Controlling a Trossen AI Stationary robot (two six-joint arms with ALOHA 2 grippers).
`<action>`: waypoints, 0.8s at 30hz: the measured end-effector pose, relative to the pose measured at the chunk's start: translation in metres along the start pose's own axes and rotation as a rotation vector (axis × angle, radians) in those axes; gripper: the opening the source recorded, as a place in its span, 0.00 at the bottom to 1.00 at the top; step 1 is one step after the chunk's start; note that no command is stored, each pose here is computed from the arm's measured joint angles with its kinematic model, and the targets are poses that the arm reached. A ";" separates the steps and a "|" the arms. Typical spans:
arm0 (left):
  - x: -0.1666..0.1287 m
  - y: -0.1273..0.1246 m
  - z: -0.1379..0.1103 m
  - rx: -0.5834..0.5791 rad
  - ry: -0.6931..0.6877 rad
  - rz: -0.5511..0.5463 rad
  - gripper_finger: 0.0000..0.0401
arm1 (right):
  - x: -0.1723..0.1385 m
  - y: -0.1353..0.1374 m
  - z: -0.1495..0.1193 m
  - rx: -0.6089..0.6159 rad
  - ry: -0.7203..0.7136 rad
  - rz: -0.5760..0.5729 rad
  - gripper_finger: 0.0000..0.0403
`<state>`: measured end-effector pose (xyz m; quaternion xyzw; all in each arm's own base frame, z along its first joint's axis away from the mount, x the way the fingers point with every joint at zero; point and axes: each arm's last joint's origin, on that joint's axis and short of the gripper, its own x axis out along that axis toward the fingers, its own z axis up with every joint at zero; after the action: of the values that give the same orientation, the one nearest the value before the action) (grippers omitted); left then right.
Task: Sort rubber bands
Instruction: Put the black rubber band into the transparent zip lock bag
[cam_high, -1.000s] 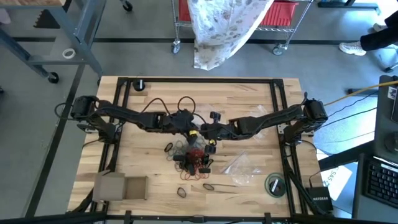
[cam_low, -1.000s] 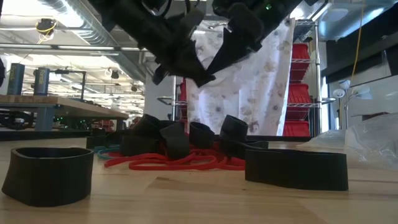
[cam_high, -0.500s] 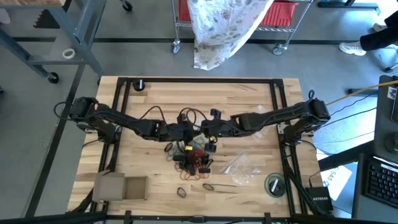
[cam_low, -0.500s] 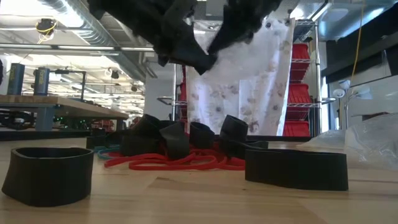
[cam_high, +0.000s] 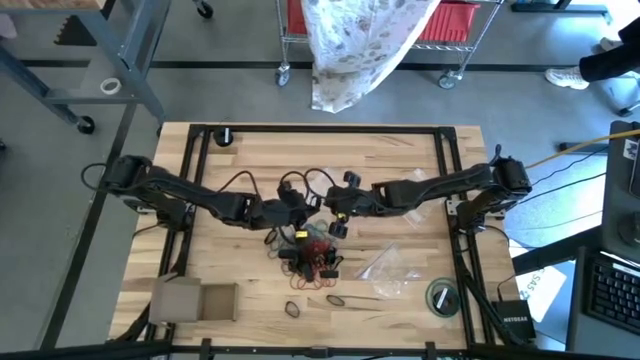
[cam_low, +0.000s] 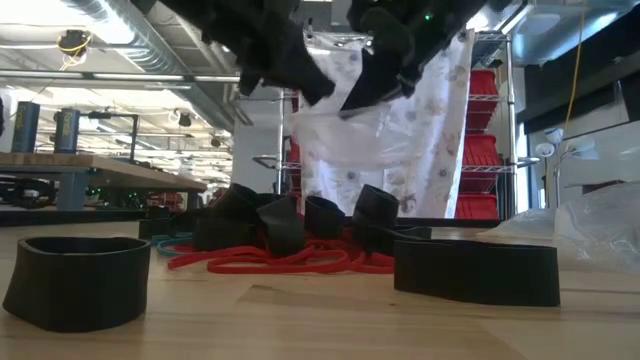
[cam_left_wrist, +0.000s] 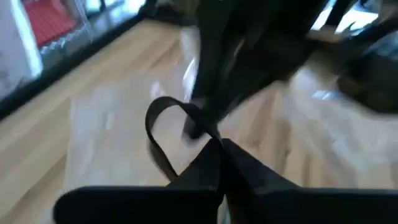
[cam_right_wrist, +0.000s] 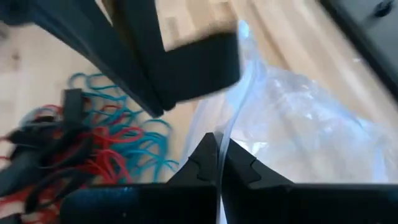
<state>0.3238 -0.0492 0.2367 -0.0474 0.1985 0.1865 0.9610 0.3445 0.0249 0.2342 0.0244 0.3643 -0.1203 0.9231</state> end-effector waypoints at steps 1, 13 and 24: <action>-0.002 -0.001 0.003 0.013 -0.026 -0.006 0.00 | 0.001 0.001 0.000 0.009 -0.006 0.028 0.00; -0.005 -0.007 0.010 0.208 -0.126 -0.015 0.00 | -0.004 0.005 0.006 0.075 -0.042 0.228 0.00; -0.009 -0.020 0.003 0.301 -0.132 0.058 0.00 | -0.031 -0.003 0.017 0.165 -0.102 0.256 0.00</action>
<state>0.3245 -0.0700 0.2435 0.1151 0.1622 0.1852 0.9624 0.3336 0.0261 0.2679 0.1404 0.2998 -0.0322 0.9431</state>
